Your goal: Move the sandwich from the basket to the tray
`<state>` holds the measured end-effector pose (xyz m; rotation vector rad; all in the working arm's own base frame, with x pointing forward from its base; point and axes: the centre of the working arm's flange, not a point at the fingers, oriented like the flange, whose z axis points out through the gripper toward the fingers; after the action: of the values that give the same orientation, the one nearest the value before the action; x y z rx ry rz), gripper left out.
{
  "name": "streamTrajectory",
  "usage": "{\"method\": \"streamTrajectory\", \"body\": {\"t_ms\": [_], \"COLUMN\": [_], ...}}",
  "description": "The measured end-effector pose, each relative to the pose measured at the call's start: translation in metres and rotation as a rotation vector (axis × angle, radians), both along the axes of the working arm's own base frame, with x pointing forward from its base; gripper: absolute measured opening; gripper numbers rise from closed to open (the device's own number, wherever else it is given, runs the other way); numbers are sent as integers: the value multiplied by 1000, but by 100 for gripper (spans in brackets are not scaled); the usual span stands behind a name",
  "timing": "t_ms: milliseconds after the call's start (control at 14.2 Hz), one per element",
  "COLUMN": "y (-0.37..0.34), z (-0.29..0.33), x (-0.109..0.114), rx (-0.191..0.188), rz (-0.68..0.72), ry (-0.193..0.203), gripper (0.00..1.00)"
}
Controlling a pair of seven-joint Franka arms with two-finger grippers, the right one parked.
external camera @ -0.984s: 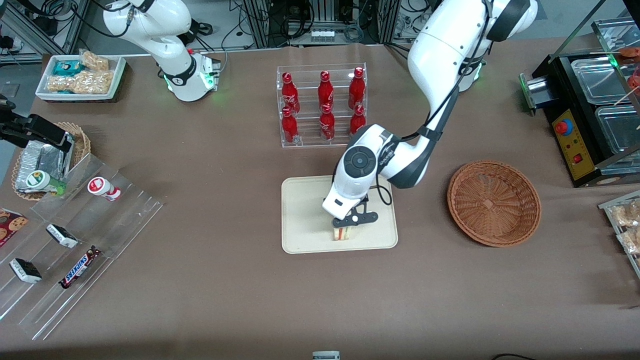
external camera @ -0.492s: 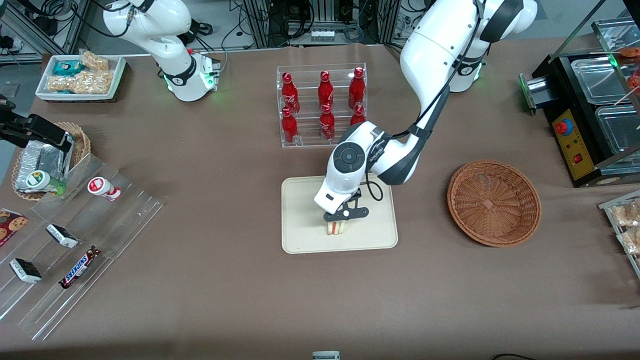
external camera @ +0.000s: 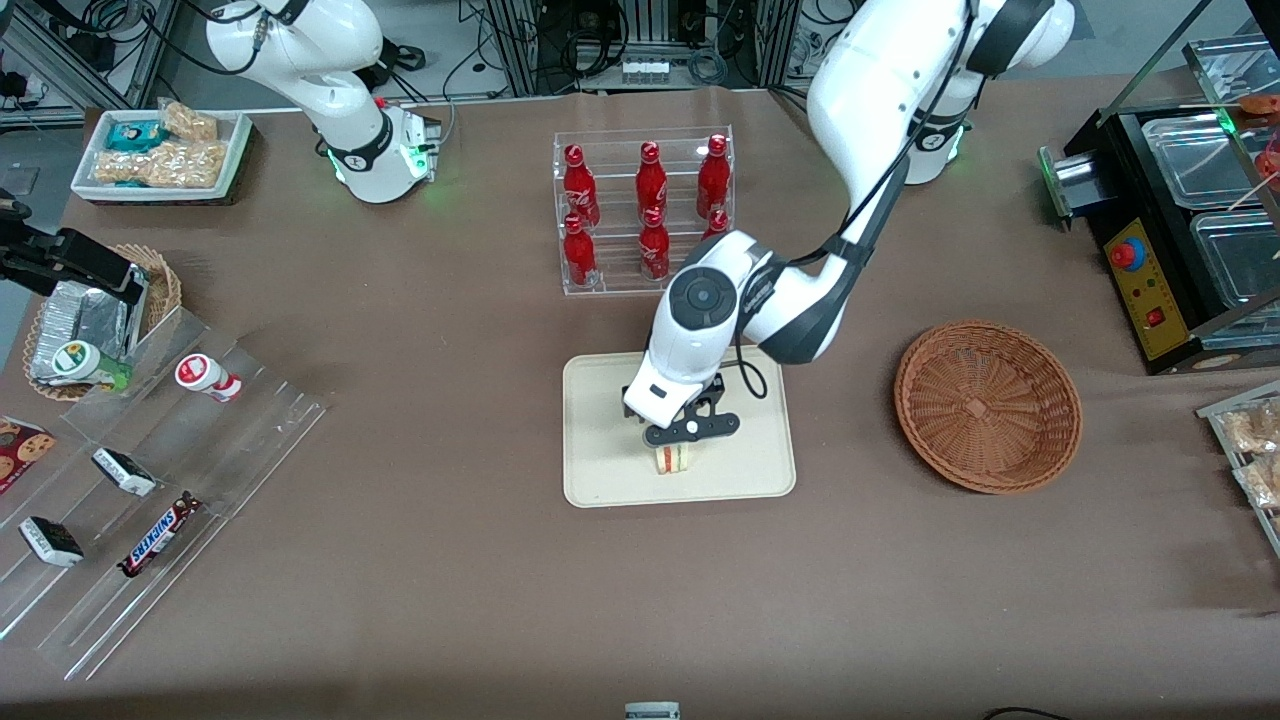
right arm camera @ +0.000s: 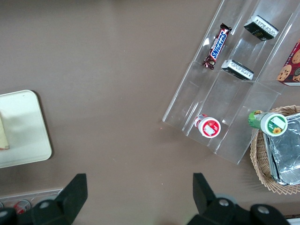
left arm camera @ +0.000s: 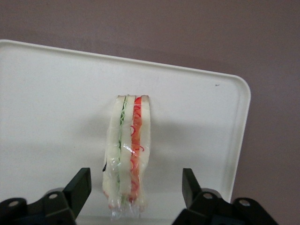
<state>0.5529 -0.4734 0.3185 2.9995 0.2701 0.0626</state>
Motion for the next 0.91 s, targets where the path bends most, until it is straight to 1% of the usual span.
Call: {"method": "streamTrajectory", "body": {"t_ms": [70,211,281,352,422,492,633,773,914], "y": [2,13,22,39,62,88,140,190,235], "z": [23,66,87,107,122,132,138,138,141], "x": [-3,-10,-11,-6,3,15,32,40,39], "rx": [7,46,59,66,70,72,82,96,106], "rz": [-4,-15,-8,14,48,73,78,75,70], "ry": [1,9,10,11,13,14,18,30,41], "gripper": [100,100,100,100,100,100,100,100,100]}}
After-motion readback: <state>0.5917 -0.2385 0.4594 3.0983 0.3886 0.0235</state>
